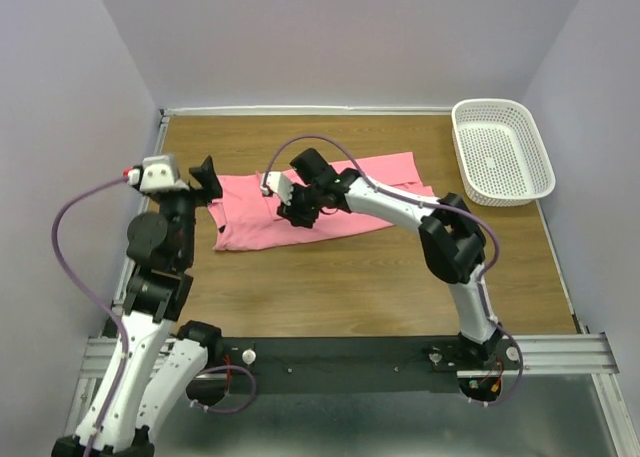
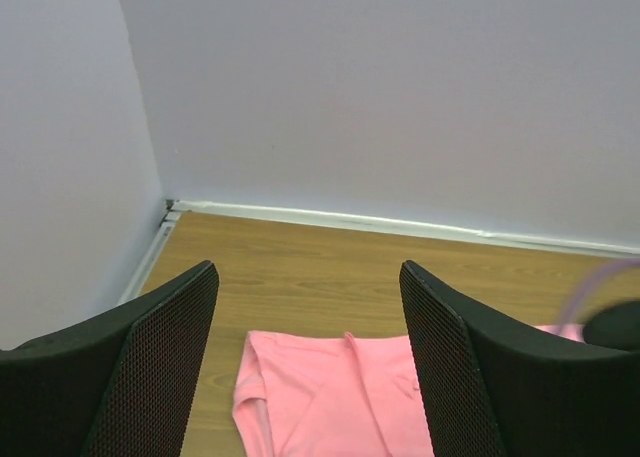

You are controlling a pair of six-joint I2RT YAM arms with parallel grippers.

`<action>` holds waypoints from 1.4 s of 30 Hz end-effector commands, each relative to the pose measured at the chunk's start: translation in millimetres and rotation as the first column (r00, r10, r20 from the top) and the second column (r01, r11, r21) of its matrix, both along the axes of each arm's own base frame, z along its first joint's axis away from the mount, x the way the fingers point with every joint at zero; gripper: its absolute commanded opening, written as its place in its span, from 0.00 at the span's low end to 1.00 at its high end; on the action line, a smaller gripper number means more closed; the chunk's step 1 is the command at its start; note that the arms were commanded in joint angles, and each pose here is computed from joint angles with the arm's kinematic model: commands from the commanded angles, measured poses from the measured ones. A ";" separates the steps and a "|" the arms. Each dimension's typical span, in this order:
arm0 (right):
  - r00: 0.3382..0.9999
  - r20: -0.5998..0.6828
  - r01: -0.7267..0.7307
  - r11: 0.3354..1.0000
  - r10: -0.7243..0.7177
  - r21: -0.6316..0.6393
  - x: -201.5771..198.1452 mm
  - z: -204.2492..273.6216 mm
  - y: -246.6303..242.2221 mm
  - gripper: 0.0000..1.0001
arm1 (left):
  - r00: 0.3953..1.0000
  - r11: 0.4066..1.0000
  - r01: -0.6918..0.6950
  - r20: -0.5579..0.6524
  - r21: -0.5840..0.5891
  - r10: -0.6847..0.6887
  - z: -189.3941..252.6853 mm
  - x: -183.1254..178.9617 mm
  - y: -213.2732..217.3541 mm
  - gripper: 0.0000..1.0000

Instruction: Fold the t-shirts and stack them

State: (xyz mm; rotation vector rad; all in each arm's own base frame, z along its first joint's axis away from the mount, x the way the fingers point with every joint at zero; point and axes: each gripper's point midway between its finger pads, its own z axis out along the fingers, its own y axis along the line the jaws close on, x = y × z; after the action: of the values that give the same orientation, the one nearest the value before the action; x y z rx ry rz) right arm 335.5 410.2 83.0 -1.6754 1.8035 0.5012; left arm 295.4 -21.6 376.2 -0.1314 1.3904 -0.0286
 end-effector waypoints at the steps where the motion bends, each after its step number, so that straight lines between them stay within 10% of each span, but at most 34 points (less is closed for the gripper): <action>1: 0.976 0.071 0.207 0.978 -0.207 0.002 41.1 -5.0 20.5 0.53 | 0.997 0.995 0.080 -0.009 -0.053 -0.081 -33.3 -25.1 -8.1 0.82; 19: 0.970 0.090 0.231 0.972 -0.227 -0.037 37.1 -52.8 68.9 0.51 | 0.994 0.996 0.066 0.093 -0.054 -0.061 -30.2 -51.8 2.6 0.82; 29: 0.948 0.152 0.283 0.959 -0.278 -0.010 49.1 -28.0 64.5 0.20 | 0.993 0.995 0.081 0.096 -0.055 -0.075 -30.0 -52.3 0.1 0.82; 42: 0.968 0.067 0.238 0.970 -0.241 0.041 32.4 -16.8 74.6 0.41 | 0.992 0.994 0.091 0.095 -0.052 -0.086 -29.9 -52.5 -1.7 0.82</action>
State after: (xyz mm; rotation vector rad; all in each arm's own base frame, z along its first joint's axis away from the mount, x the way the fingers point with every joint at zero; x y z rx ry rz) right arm 371.5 471.5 34.0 -1.4520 1.9498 0.2836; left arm 244.9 -20.2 341.2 -0.1216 1.3216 -0.1198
